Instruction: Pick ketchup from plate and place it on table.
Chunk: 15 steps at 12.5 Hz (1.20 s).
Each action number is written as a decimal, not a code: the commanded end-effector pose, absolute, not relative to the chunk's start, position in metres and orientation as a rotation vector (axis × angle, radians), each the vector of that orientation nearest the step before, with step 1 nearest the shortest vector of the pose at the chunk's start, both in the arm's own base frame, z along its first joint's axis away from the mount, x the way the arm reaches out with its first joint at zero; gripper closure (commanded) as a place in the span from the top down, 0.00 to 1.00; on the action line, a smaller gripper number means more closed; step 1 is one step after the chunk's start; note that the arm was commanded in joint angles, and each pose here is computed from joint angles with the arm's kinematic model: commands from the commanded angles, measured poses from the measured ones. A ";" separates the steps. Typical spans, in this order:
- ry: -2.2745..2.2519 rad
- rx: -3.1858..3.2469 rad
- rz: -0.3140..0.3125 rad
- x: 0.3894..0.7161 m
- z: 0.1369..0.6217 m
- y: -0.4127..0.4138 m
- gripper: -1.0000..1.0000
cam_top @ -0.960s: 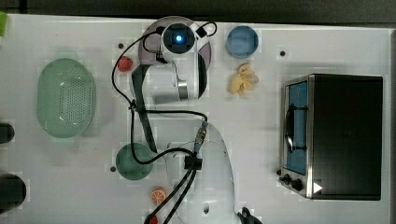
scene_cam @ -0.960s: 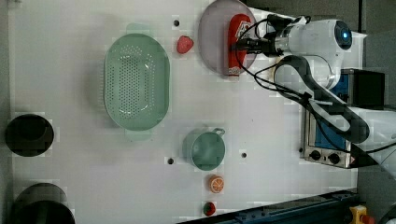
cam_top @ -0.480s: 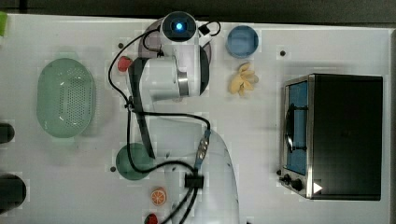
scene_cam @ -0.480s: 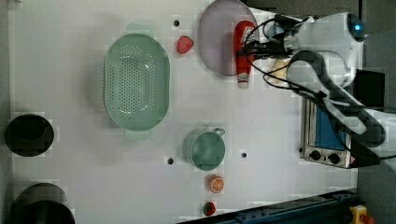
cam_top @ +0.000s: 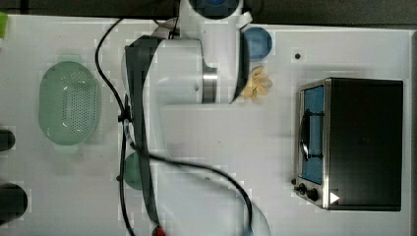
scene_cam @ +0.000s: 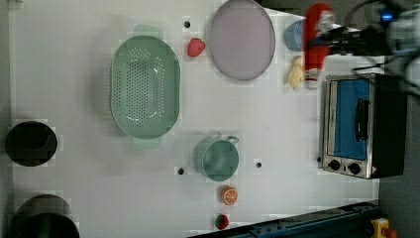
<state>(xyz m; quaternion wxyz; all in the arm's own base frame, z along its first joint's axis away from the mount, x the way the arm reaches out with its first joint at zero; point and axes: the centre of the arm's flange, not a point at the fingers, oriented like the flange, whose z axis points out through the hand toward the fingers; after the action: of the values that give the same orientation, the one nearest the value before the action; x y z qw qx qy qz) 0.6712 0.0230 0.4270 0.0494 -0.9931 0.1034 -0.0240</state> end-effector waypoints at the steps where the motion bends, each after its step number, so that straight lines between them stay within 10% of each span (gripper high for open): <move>1: 0.521 -2.985 -0.060 0.655 0.469 -0.026 0.58; 5: 0.654 -2.993 0.061 0.611 0.476 -0.063 0.58; 15: 0.811 -2.994 0.065 0.523 0.385 -0.033 0.58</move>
<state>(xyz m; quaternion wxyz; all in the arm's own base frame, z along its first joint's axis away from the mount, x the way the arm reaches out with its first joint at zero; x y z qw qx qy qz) 0.5212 -0.0537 0.3547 0.0192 -0.9641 0.2585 0.0577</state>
